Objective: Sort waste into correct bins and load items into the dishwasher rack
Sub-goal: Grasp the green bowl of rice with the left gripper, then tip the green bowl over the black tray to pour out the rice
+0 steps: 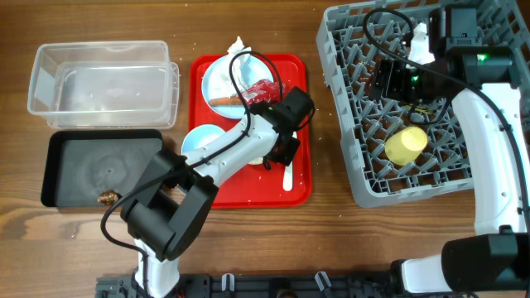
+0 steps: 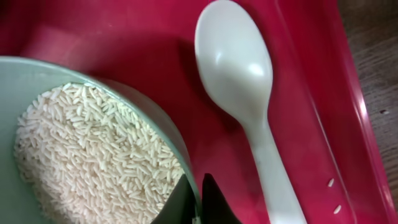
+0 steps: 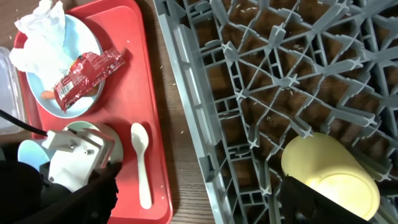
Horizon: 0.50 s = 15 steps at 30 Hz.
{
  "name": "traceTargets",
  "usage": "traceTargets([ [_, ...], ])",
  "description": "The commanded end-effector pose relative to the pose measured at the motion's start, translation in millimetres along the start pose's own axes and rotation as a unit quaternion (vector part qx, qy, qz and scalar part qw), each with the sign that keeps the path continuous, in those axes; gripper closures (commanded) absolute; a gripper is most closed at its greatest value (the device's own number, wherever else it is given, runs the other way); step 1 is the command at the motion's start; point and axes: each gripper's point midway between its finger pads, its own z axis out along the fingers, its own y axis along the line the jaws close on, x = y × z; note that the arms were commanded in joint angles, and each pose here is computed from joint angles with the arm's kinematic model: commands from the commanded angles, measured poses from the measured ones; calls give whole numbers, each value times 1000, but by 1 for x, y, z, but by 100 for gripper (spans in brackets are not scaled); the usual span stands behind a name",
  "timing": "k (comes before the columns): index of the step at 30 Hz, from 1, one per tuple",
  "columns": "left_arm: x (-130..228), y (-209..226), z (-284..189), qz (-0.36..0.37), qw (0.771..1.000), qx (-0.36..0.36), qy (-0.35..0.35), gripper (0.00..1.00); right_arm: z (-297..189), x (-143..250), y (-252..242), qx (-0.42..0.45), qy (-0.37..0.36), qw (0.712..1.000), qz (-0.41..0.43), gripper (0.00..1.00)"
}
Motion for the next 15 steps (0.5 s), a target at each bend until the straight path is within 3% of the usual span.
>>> traceTargets([
  [1, -3, -2, 2, -40, 999, 2, -1, 96, -4, 0, -2, 5, -8, 1000, -16, 13],
  [5, -12, -16, -12, -60, 997, 42, -7, 96, -4, -2, -1, 4, -13, 1000, -17, 13],
  [11, -45, -42, -69, -81, 989, 118, -29, 96, -4, -2, -1, 4, -13, 1000, -17, 13],
  [15, -47, -18, -108, -129, 982, 138, -21, 96, -4, -1, -2, 5, -10, 1000, -17, 13],
])
